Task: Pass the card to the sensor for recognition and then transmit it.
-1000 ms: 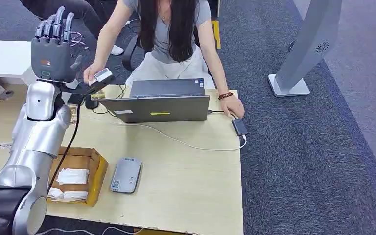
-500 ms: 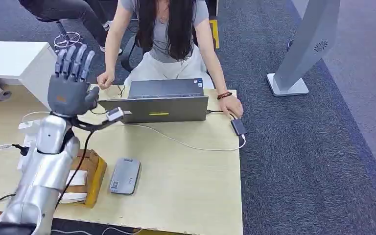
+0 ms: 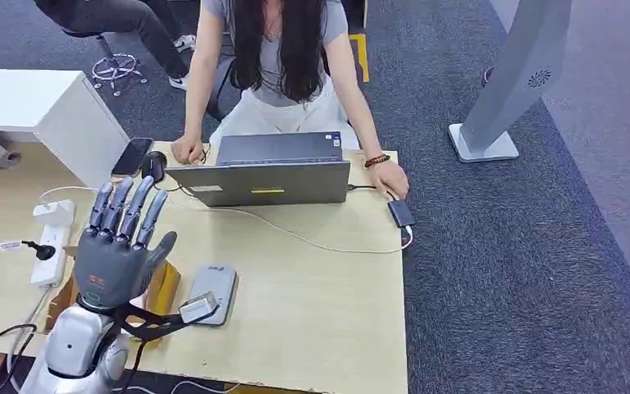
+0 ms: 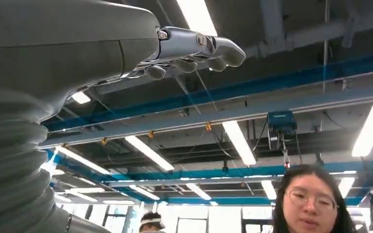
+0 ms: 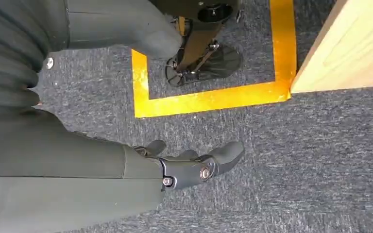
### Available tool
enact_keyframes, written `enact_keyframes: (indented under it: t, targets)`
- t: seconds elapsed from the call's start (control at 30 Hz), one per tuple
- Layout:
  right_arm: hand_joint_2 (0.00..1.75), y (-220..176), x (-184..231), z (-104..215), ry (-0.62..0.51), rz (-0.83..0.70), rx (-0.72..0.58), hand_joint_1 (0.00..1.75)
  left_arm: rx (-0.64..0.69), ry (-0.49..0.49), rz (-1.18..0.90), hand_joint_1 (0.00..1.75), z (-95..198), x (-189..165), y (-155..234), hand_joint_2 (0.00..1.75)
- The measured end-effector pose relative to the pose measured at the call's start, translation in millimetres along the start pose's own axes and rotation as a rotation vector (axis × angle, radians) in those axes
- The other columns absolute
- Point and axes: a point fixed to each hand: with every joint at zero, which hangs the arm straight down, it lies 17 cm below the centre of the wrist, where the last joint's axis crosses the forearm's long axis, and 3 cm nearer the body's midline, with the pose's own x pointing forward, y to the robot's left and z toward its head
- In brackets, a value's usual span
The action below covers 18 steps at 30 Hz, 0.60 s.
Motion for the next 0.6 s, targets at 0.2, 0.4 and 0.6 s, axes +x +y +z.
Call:
enact_keyframes:
  t: [0.2,0.4,0.6]
  targets:
    - [1.75,-2.9,1.5,-0.1,-0.012,-0.022,-0.012,0.0,0.023,-0.109,0.041,0.0,21.6,35.5,34.9,1.75]
    - [1.75,-4.5,4.3,-0.2,-0.025,-0.05,-0.022,0.0,0.07,-0.15,0.079,0.0,40.9,57.4,85.2,1.75]
    - [1.75,-4.7,2.7,0.5,-0.018,-0.101,-0.045,0.0,-0.24,0.039,0.035,0.0,102.2,28.8,42.8,1.75]
